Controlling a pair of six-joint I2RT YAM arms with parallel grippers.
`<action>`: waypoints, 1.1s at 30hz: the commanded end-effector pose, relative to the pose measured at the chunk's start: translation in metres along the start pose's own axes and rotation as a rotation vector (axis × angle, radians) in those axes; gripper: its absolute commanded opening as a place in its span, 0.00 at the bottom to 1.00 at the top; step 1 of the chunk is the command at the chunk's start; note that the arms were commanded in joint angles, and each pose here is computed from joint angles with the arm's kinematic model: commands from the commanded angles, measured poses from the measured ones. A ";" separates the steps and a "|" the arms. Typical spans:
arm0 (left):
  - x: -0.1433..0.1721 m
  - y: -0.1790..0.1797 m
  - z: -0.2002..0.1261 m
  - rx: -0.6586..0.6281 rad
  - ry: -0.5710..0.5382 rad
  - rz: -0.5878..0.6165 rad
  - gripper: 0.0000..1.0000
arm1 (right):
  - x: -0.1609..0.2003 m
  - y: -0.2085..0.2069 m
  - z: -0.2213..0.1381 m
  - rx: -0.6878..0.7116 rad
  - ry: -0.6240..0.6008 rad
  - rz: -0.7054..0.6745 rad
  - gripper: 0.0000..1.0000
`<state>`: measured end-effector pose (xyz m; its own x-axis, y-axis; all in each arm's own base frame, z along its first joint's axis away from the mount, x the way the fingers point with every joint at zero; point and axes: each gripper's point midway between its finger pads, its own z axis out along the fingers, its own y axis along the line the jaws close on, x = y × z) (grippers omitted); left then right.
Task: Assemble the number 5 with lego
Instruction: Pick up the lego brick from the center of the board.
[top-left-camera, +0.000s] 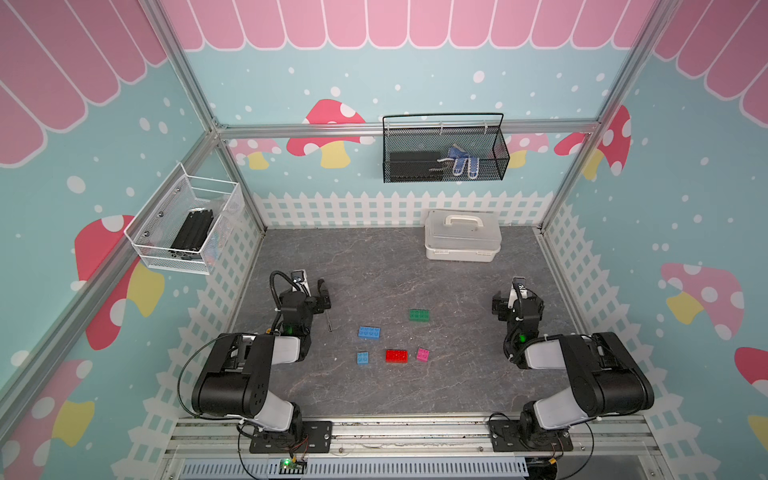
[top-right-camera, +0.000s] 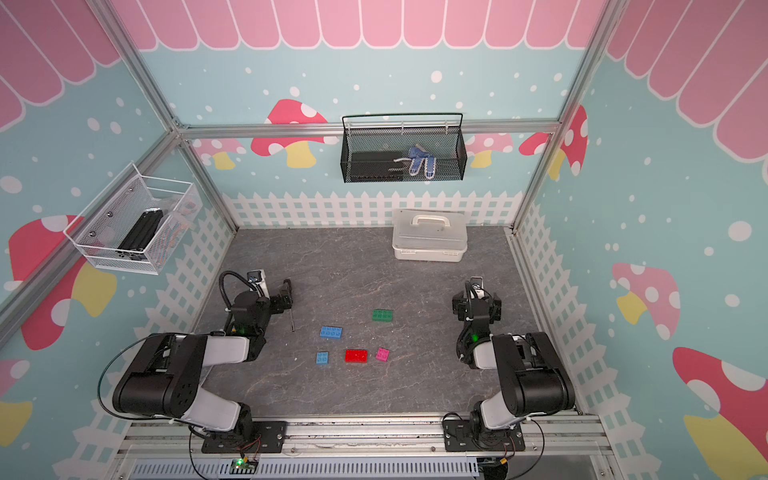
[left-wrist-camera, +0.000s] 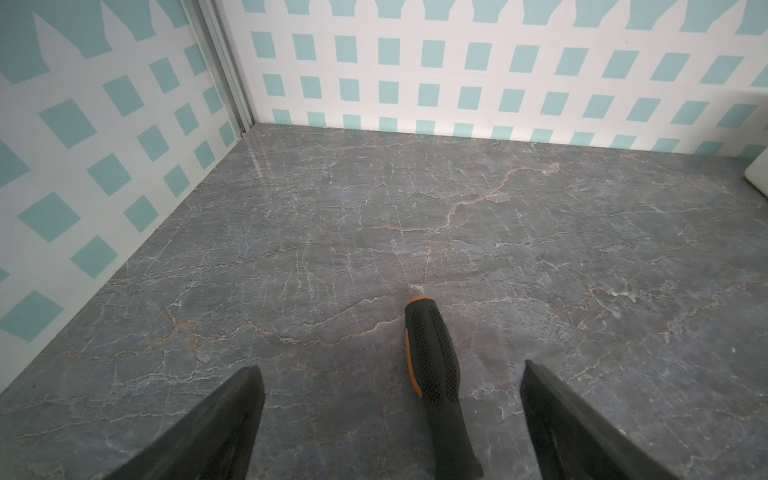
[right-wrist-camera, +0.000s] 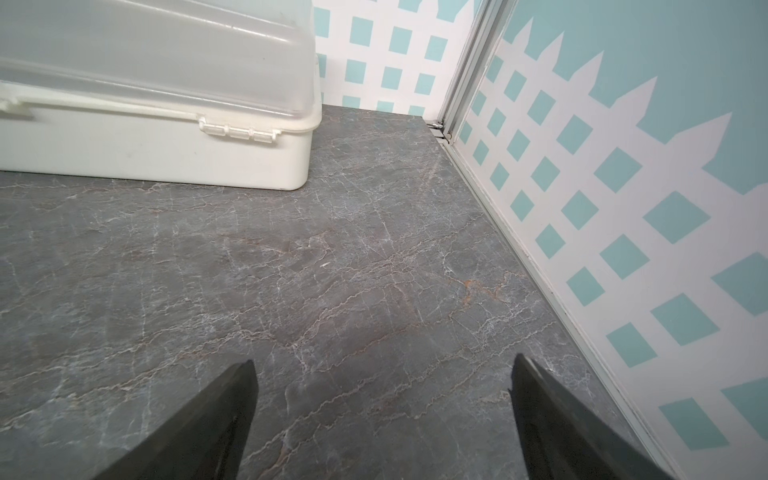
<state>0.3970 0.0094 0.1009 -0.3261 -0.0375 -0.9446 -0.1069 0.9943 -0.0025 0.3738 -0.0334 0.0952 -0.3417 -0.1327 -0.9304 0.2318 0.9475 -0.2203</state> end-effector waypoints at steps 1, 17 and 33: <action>-0.030 -0.009 0.000 0.033 -0.028 0.043 0.99 | -0.022 0.004 -0.003 -0.030 -0.054 -0.017 0.90; -0.089 -0.071 -0.035 0.102 0.181 -0.072 0.99 | -0.038 0.121 -0.087 -0.359 0.687 -0.093 0.92; -0.047 -0.128 -0.082 0.311 0.358 -0.186 0.99 | 0.026 0.227 -0.202 -0.424 0.912 0.119 0.72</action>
<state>0.3596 -0.1175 0.1797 -0.5972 -0.1663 -0.7846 0.0752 0.9623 -0.2612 0.2469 0.2312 0.0945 -0.9281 -0.0297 -0.3711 -0.0817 0.9888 0.1252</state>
